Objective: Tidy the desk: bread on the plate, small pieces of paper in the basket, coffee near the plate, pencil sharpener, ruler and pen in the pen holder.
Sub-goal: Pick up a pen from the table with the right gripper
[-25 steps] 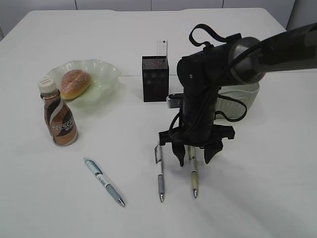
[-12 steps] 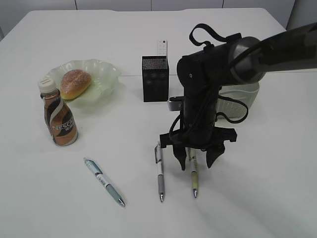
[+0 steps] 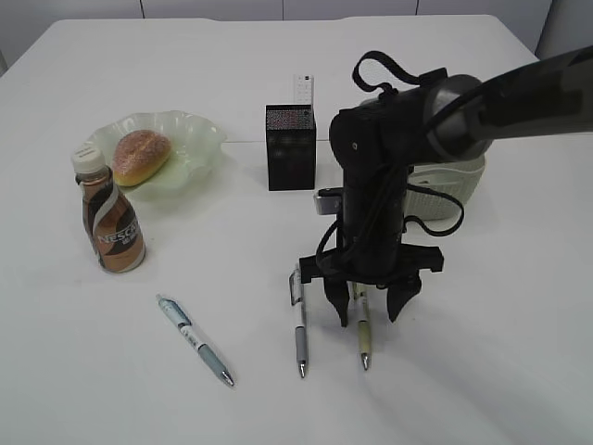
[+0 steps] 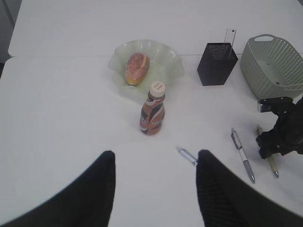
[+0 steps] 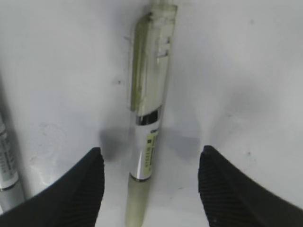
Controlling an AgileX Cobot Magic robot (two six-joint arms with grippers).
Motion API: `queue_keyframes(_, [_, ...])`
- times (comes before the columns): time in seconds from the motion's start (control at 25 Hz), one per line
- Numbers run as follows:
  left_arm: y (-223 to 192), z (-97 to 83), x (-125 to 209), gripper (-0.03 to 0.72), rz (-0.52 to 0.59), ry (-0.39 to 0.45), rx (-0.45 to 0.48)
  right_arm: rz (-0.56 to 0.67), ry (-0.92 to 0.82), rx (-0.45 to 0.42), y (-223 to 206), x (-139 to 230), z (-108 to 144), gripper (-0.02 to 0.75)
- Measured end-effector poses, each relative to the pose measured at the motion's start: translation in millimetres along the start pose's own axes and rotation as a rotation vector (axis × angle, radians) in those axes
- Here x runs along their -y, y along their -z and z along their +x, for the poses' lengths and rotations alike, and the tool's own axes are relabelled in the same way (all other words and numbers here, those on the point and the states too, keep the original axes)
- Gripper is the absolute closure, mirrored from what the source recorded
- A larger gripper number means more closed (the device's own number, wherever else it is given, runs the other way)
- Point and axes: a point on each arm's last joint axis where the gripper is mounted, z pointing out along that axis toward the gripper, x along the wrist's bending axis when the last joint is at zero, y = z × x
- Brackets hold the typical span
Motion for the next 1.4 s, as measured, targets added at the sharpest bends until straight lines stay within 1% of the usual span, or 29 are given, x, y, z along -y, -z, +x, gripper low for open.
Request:
queue_keyframes(0.36, [0.0,-0.1,0.0,0.3,0.0,0.0,0.001,0.0,0.0,0.0,0.0,0.0,0.0,0.253])
queue_keyframes(0.44, [0.0,-0.1,0.0,0.3,0.0,0.0,0.001,0.0,0.0,0.0,0.0,0.0,0.0,0.267])
queue_keyframes(0.48, [0.0,-0.1,0.0,0.3,0.0,0.0,0.001,0.0,0.0,0.0,0.0,0.0,0.0,0.286])
queue_keyframes(0.68, [0.0,-0.4,0.1,0.306,0.001,0.001,0.004,-0.002,0.0,-0.001,0.0,-0.1,0.1,0.451])
queue_keyframes(0.72, [0.0,-0.4,0.1,0.307,0.001,0.001,0.004,-0.002,0.0,-0.001,0.0,-0.1,0.1,0.475])
queue_keyframes(0.8, [0.0,-0.5,0.1,0.307,0.001,0.002,0.006,-0.003,0.0,-0.002,0.0,-0.3,0.2,0.497])
queue_keyframes(1.08, [0.0,-0.7,0.1,0.307,0.002,0.002,0.008,-0.014,0.0,-0.007,0.0,-1.3,0.7,0.512])
queue_keyframes(1.4, [0.0,-0.7,0.1,0.308,0.002,0.002,0.008,-0.014,-0.002,-0.007,-3.3,-2.2,1.1,0.512])
